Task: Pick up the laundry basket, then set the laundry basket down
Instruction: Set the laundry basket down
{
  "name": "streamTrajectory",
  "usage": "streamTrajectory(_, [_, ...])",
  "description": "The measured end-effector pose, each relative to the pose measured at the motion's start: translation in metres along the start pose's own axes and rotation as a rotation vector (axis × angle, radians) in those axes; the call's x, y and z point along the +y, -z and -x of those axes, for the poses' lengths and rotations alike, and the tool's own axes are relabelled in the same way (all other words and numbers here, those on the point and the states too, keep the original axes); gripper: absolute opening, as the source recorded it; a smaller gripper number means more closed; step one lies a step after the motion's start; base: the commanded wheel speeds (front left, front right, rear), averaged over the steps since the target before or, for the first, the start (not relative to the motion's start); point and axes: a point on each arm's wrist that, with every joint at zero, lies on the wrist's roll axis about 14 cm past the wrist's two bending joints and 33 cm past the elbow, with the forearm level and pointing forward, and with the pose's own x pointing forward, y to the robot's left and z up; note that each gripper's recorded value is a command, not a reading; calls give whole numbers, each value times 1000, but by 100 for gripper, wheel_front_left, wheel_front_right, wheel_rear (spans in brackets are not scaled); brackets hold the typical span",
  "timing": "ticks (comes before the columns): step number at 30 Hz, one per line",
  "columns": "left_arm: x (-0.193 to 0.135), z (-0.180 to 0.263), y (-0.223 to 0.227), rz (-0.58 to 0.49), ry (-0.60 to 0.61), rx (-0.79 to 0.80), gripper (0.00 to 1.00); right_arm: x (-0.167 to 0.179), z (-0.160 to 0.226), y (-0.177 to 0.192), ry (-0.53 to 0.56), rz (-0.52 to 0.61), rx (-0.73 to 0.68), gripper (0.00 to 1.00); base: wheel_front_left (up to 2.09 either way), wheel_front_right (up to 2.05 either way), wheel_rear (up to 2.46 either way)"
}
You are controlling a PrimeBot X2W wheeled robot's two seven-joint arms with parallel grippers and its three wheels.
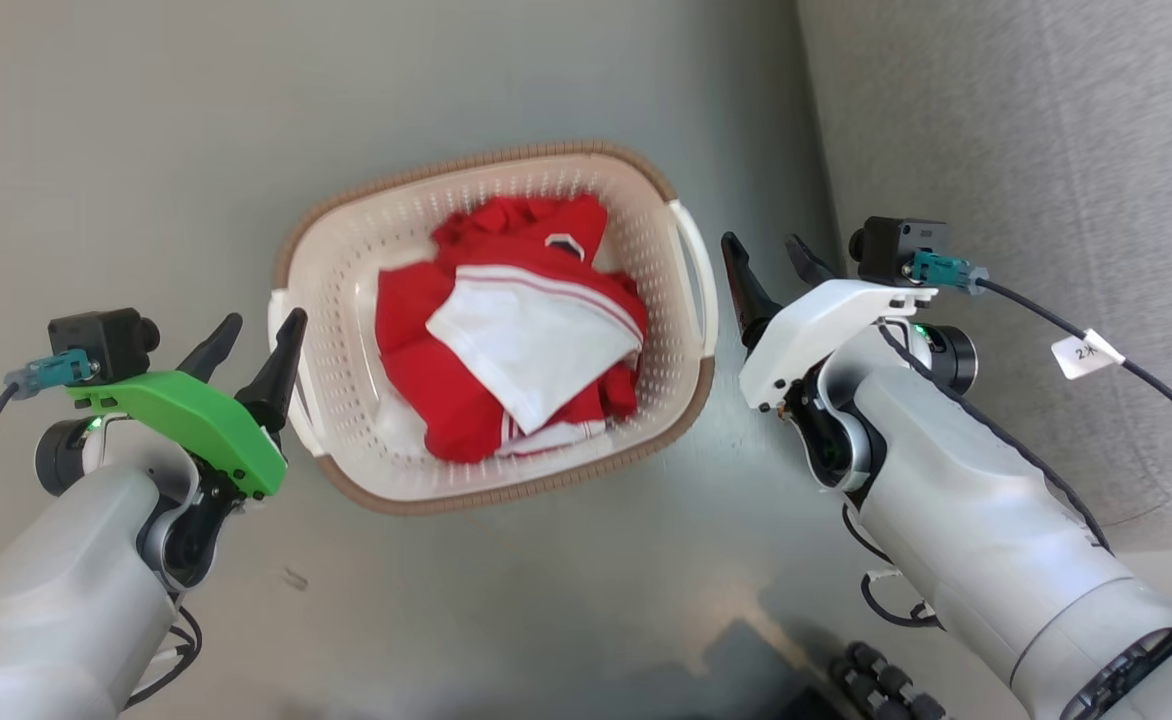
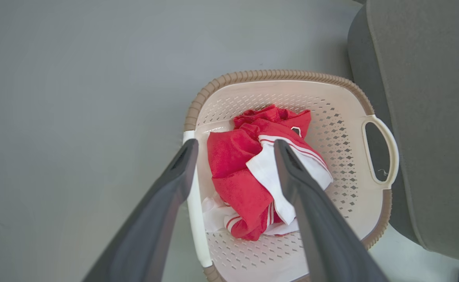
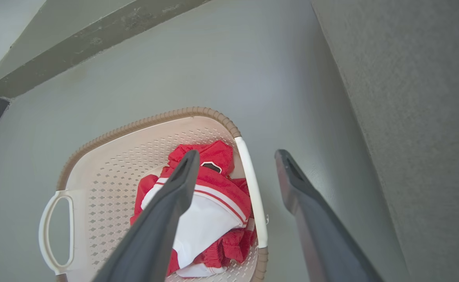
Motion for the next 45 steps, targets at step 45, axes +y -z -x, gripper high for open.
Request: streamTrajectory(45, [-102,226,-165,-209,21,-828,100,57,197,-164,-163,134,-763,100,0,0,0])
